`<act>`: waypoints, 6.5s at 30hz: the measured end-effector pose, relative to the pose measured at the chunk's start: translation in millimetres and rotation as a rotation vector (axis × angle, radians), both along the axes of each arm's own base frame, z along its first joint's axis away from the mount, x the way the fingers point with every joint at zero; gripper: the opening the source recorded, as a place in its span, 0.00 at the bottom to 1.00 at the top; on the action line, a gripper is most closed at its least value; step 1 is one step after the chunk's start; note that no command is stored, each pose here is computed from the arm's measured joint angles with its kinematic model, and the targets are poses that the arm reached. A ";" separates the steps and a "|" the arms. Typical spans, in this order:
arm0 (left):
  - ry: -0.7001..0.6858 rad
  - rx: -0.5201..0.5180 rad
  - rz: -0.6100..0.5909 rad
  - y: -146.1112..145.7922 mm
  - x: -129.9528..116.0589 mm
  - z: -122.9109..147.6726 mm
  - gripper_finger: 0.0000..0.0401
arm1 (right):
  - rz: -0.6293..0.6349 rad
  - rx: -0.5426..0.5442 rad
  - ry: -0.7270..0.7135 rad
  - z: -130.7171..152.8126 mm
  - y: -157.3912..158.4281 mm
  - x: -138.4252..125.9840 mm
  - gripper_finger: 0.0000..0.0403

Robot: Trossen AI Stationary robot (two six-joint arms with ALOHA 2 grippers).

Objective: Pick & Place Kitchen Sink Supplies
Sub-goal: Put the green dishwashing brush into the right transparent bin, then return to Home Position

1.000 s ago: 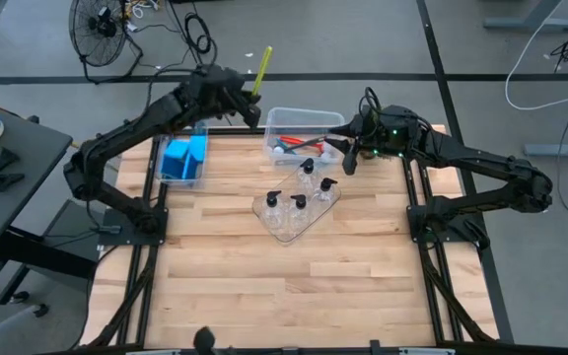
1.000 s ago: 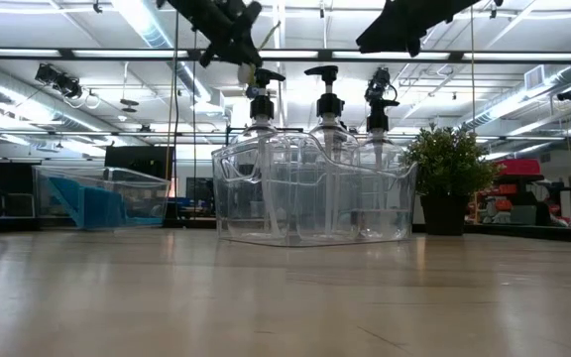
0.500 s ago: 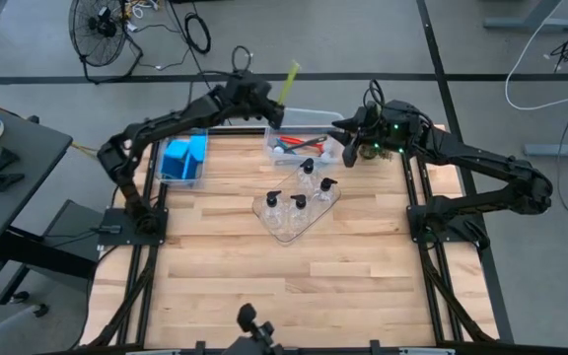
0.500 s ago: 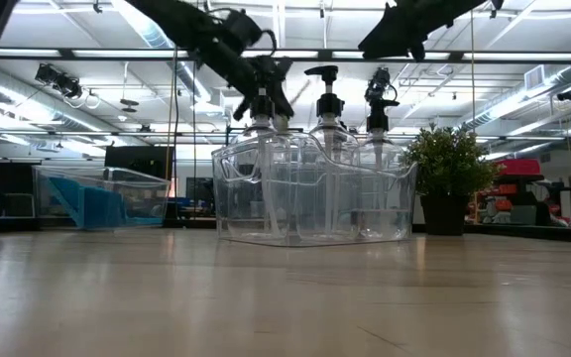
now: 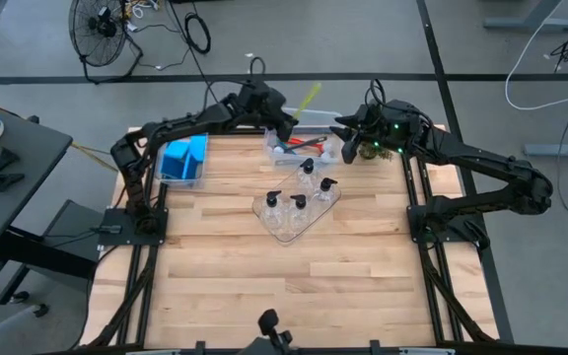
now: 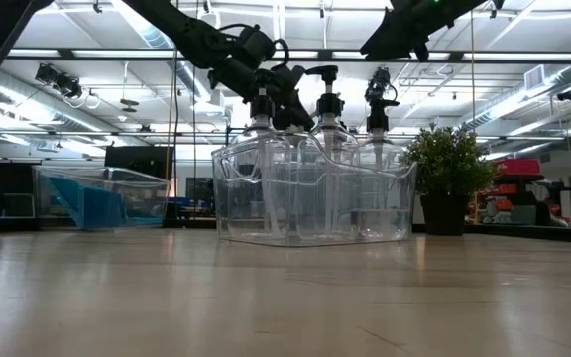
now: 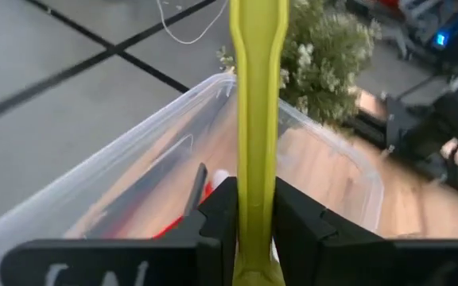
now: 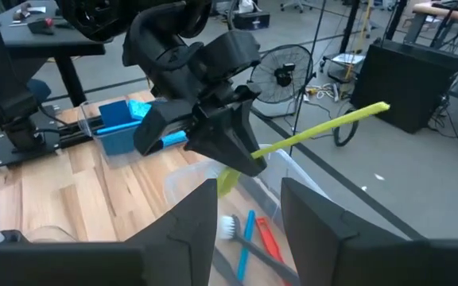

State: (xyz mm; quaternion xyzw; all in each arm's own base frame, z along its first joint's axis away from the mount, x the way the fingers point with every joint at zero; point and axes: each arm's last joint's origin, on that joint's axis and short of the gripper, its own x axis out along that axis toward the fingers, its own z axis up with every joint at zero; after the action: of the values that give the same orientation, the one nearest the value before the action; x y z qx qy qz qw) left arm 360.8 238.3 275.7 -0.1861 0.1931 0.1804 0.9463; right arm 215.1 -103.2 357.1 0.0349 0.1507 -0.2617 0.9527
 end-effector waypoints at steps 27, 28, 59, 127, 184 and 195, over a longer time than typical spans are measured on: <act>0.022 0.087 -0.107 -34.6 -12.4 38.7 0.34 | 0.010 0.030 0.062 -6.3 1.2 -1.9 0.35; 0.007 0.081 -0.114 -37.5 -14.1 43.6 0.31 | 0.012 0.033 0.069 -6.9 1.4 -2.1 0.35; -0.103 0.022 -0.334 -106.6 -15.6 84.7 0.00 | 0.207 0.115 -0.063 -32.6 11.0 -8.3 0.00; -0.332 -0.003 -0.212 -178.0 -150.0 53.1 0.00 | 0.575 0.033 -0.323 -159.4 104.6 -100.6 0.00; -0.420 0.126 -0.292 -182.8 -157.8 67.7 0.01 | 0.511 0.228 -0.167 -206.4 104.6 -104.6 0.01; -0.424 0.132 -0.237 -181.1 -158.0 68.4 0.01 | 0.538 0.191 -0.314 -193.2 105.6 -112.7 0.01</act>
State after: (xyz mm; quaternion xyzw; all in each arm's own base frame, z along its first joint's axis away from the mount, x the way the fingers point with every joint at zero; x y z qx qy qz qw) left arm 202.9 57.2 344.1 -0.1337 -0.0016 0.0371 0.9903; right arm 102.4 2.3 163.9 0.1231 0.0296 0.0232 0.9917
